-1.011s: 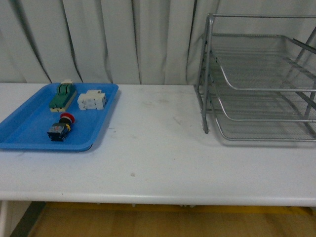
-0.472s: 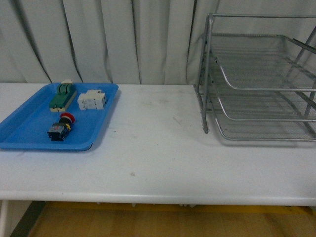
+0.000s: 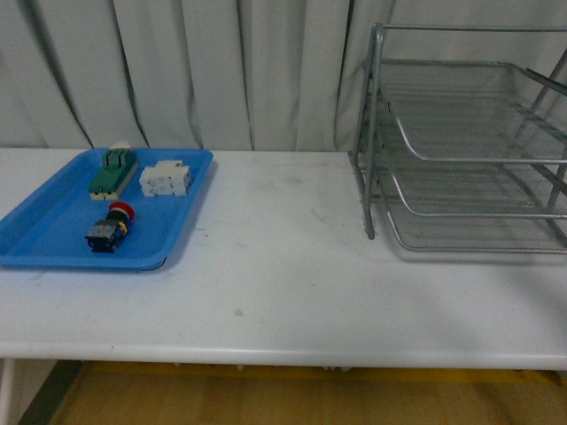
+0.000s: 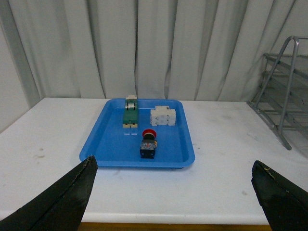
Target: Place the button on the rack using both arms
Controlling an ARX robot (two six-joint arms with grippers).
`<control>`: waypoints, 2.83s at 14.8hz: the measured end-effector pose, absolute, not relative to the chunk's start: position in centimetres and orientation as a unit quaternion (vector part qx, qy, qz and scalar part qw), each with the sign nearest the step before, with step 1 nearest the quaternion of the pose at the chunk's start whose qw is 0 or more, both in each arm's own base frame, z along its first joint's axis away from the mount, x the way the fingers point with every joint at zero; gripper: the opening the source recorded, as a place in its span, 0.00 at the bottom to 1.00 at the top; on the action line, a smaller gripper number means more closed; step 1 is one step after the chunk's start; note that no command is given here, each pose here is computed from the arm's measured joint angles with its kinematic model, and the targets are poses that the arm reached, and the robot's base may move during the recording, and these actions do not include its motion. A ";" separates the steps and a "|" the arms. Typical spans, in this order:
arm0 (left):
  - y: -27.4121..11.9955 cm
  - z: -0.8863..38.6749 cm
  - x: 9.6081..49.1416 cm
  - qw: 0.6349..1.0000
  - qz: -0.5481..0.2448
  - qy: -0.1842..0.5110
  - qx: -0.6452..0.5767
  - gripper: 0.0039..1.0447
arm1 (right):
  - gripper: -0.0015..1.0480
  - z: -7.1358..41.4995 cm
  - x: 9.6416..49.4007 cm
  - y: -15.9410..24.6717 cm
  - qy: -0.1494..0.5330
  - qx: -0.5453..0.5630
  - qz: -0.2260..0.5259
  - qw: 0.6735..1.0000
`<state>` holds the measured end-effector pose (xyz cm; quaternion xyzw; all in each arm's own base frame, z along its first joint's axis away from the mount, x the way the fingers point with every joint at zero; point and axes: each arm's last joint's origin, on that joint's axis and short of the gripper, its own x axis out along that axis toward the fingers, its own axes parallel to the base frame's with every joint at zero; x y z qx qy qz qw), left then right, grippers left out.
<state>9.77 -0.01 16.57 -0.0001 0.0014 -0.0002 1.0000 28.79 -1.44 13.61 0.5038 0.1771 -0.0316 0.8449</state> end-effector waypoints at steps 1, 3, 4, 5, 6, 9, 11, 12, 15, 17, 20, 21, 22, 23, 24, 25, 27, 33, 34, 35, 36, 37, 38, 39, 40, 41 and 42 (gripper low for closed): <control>0.0 16.6 9.8 1.000 0.000 0.001 0.000 0.94 | 0.94 13.3 29.2 -1.3 0.184 0.506 -0.034 0.842; 0.0 16.6 9.8 1.000 0.000 0.001 0.000 0.94 | 0.94 12.8 29.8 -1.1 0.190 0.511 -0.037 0.838; 0.0 16.6 9.8 1.000 0.000 0.001 0.000 0.94 | 0.94 12.6 30.2 -1.0 0.193 0.512 -0.037 0.836; 0.0 16.6 9.8 1.000 0.000 0.001 0.000 0.94 | 0.94 12.4 30.6 -0.9 0.196 0.513 -0.038 0.835; 0.0 16.6 9.8 1.000 0.000 0.001 0.000 0.94 | 0.94 12.3 30.8 -0.8 0.197 0.513 -0.038 0.835; 0.0 16.6 9.8 1.000 0.000 0.001 0.000 0.94 | 0.94 11.8 32.9 -0.5 0.197 0.520 -0.044 0.830; 0.0 16.6 9.8 1.000 0.000 0.001 0.000 0.94 | 0.80 9.2 40.0 0.3 0.214 0.532 -0.081 0.815; 0.0 16.6 9.8 1.000 0.000 0.002 0.000 0.94 | 0.43 7.7 41.0 0.2 0.204 0.563 -0.093 0.795; 0.0 16.6 9.8 1.000 0.000 0.001 0.000 0.94 | 0.12 7.2 39.4 0.3 0.186 0.600 -0.077 0.774; 0.0 16.6 9.8 1.000 0.000 0.001 0.000 0.94 | 0.04 7.1 36.7 0.0 0.180 0.652 -0.081 0.733; 0.0 16.6 9.8 1.000 0.000 0.001 0.000 0.94 | 0.04 7.0 32.8 0.0 0.185 0.663 -0.078 0.721; 0.0 16.6 9.8 1.000 0.000 0.001 0.000 0.94 | 0.04 7.0 31.4 0.0 0.187 0.666 -0.077 0.718; 0.0 16.6 9.8 1.000 0.000 0.001 0.000 0.94 | 0.04 6.9 30.5 0.0 0.189 0.667 -0.078 0.717; 0.0 16.6 9.8 1.000 0.000 0.001 0.000 0.94 | 0.04 7.0 29.5 0.0 0.190 0.668 -0.078 0.715; 0.0 16.6 9.8 1.000 0.000 0.001 0.000 0.94 | 0.04 7.0 28.9 0.1 0.189 0.668 -0.077 0.715; 0.0 16.6 9.8 1.000 0.000 0.001 0.000 0.94 | 0.13 7.0 28.7 0.1 0.192 0.661 -0.072 0.722; 0.0 16.6 9.8 1.000 0.000 0.001 0.000 0.94 | 0.36 7.2 28.1 0.1 0.196 0.650 -0.067 0.731; 0.0 16.6 9.8 1.000 0.000 0.001 0.000 0.94 | 0.93 10.4 21.1 1.2 0.247 0.552 -0.124 0.787; 0.0 16.6 9.8 1.000 0.000 0.001 0.000 0.94 | 0.92 12.2 20.0 1.8 0.192 0.483 -0.098 0.849; 0.0 16.6 9.8 1.000 0.000 0.002 0.000 0.94 | 0.80 13.2 19.5 1.6 0.098 0.388 -0.035 0.916; 0.0 16.6 9.8 1.000 0.000 0.001 0.000 0.94 | 0.68 13.2 18.2 1.3 0.061 0.272 -0.016 0.960; 0.0 16.6 9.8 1.000 0.000 0.001 0.000 0.94 | 0.55 14.0 17.4 1.1 0.027 0.167 -0.003 0.986; 0.0 16.6 9.8 1.000 0.000 0.002 0.000 0.94 | 0.43 15.1 17.0 0.4 -0.001 0.094 0.005 0.996; 0.0 16.6 9.8 1.000 0.000 0.001 0.000 0.94 | 0.33 15.2 16.6 -0.1 0.002 0.053 -0.007 0.999; 0.0 16.6 9.8 1.000 0.000 0.001 0.000 0.94 | 0.20 14.9 16.0 0.0 0.017 0.029 -0.004 0.999; 0.0 16.6 9.8 1.000 0.000 0.001 0.000 0.94 | 0.10 15.2 15.7 0.0 0.023 0.019 -0.002 1.000; 0.0 16.6 9.8 1.000 0.000 0.001 0.000 0.94 | 0.01 15.7 15.1 0.0 0.016 0.009 -0.002 1.000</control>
